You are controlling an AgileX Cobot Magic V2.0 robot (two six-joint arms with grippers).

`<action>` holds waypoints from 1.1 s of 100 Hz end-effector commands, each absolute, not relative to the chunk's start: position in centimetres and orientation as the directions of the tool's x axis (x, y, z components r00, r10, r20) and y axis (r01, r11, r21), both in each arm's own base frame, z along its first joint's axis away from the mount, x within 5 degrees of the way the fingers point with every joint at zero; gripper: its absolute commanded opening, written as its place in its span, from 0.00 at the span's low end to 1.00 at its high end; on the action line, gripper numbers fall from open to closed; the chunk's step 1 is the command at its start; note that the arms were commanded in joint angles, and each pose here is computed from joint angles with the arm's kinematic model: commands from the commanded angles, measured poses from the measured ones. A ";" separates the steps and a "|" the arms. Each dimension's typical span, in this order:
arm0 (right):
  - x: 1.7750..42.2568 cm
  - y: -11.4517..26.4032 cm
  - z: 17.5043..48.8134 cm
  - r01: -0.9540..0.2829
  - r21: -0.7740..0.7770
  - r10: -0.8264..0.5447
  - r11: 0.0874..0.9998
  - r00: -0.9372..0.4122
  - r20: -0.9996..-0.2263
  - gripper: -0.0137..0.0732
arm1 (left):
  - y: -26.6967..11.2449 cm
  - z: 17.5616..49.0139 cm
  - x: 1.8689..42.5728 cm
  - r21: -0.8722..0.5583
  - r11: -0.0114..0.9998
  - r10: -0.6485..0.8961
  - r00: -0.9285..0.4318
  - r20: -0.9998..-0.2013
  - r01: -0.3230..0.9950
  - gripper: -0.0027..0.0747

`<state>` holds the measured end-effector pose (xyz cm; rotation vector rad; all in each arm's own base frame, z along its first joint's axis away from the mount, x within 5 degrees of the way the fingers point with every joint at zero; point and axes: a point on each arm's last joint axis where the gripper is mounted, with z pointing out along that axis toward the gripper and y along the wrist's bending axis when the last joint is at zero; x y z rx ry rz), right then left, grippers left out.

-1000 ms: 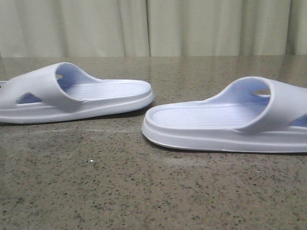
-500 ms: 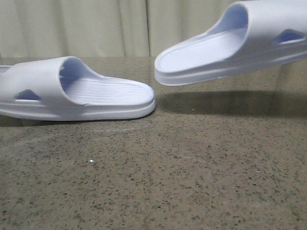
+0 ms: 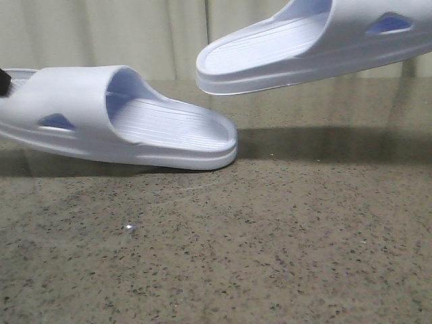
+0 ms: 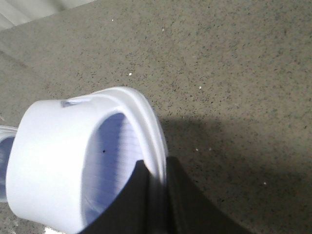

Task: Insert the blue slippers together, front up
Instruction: 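Lift both slippers off the table, raising the right one higher, then move the right-held slipper over the left-held slipper, stacking them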

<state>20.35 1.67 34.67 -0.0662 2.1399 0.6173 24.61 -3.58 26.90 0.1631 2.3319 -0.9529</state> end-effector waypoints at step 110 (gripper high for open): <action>25.4 3.5 32.4 -0.430 0.576 0.187 0.695 -0.666 -0.722 0.03 | -4.2 31.7 24.4 -0.723 0.526 -0.219 -0.750 -0.625 0.448 0.05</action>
